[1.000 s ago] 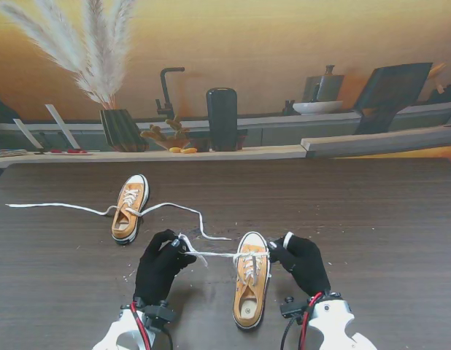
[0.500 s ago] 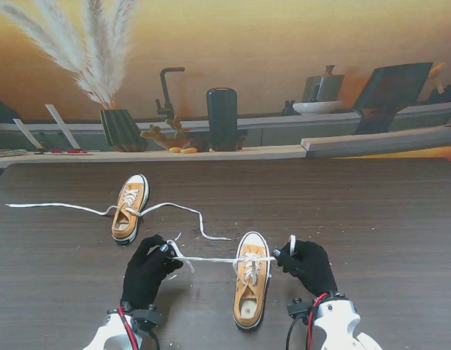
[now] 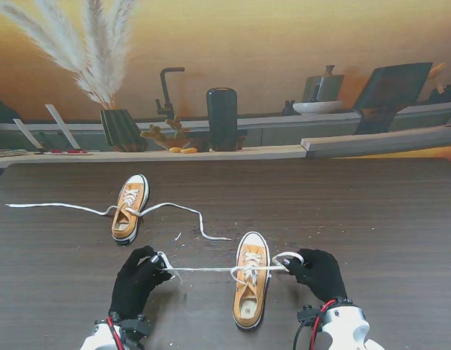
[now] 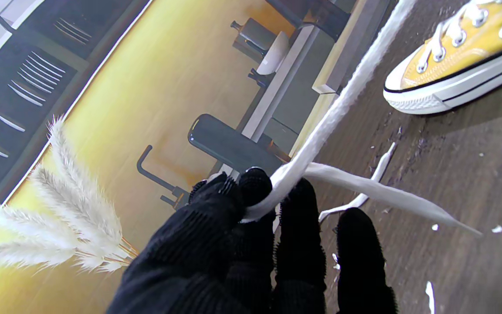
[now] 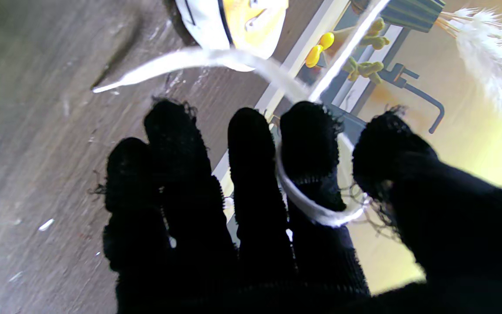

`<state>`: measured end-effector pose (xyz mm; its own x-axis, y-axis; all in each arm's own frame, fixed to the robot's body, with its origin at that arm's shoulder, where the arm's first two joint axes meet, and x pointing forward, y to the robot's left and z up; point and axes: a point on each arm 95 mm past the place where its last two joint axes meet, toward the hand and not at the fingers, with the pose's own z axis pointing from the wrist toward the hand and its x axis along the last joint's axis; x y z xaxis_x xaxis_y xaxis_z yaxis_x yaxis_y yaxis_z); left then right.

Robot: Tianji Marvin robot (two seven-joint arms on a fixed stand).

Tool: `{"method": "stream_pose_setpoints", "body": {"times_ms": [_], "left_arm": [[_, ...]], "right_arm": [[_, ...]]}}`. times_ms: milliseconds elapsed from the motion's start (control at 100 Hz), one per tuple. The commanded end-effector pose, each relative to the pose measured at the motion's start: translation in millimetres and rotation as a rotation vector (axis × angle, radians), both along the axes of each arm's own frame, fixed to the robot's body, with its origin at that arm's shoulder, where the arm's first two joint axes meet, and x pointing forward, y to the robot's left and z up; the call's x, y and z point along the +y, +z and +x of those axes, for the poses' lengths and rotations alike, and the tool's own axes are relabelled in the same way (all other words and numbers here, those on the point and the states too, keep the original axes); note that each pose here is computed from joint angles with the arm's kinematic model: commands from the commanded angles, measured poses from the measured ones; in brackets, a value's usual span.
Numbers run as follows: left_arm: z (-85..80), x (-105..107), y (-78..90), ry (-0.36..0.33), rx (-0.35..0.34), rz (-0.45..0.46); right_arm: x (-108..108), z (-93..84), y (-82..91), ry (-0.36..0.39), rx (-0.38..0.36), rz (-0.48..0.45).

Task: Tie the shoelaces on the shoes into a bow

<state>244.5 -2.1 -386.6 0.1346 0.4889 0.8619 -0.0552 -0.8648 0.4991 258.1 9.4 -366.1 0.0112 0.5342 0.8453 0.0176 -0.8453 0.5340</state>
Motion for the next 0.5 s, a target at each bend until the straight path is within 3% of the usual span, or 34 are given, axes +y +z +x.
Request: {"method": "stream_pose_setpoints", "body": {"times_ms": [0,290,490], "left_arm": [[-2.5,3,-2.9,-0.007,0.012,0.01],[-2.1,12,-6.3,0.005,0.03,0.026],[-5.4,9,-4.1,-0.023,0.023,0.021]], "right_arm": [[-4,-2.6,-6.8,-0.001,0.034,-0.014],[-16,-4.1,-13.8,-0.038,0.076,-0.074],[-21,-5.8,-16.2,-0.069,0.071,-0.104]]}}
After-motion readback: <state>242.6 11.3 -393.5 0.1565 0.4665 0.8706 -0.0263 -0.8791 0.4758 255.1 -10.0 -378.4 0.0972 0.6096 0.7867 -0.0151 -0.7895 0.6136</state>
